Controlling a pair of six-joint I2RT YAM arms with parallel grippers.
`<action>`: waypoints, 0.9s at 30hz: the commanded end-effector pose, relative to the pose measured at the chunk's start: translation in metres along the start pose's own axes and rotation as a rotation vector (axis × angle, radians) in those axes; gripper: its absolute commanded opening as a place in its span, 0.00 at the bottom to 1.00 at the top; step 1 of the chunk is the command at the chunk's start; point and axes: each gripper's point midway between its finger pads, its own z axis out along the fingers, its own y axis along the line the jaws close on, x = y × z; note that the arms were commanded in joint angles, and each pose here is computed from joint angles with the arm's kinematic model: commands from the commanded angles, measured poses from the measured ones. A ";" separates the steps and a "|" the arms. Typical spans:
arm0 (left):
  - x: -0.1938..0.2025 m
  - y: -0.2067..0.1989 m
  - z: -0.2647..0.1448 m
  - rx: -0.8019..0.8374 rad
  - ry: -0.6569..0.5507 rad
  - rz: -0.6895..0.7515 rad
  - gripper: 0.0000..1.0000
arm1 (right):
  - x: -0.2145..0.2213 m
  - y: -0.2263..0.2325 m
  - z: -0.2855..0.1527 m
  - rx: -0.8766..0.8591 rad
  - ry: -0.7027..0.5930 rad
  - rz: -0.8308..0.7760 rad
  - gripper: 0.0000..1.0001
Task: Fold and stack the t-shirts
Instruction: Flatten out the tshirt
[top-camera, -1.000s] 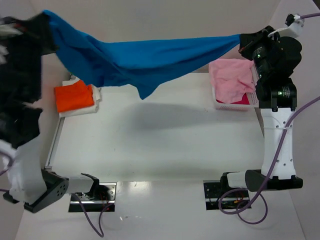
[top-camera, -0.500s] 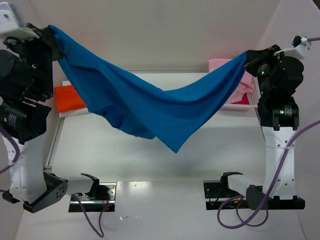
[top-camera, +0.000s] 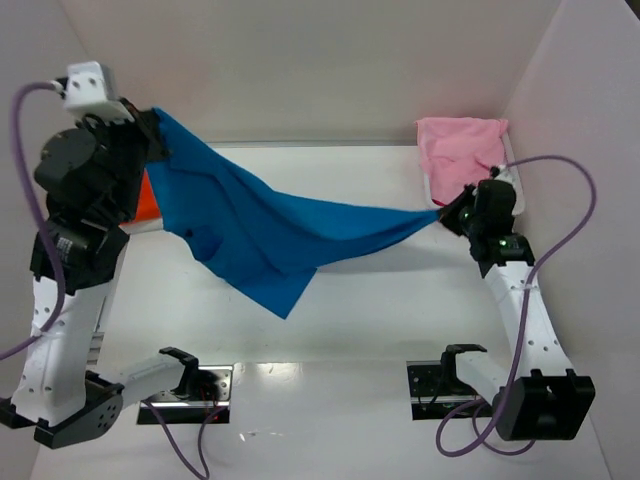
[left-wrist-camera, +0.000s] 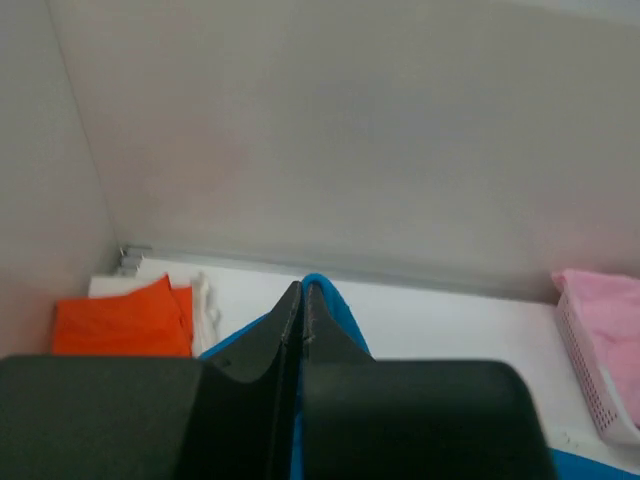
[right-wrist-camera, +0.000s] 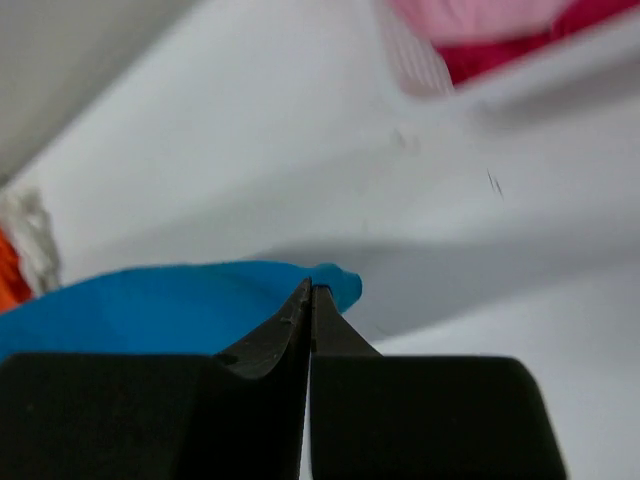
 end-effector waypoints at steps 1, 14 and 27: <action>0.039 0.001 -0.005 0.012 0.048 -0.058 0.00 | 0.024 -0.014 0.010 0.011 0.023 0.003 0.00; 0.158 0.017 0.017 -0.098 0.289 0.054 0.00 | 0.006 -0.005 0.071 0.028 0.057 -0.046 0.00; 0.187 0.025 0.056 -0.148 0.333 0.080 0.00 | -0.021 0.016 0.147 0.042 0.073 -0.093 0.12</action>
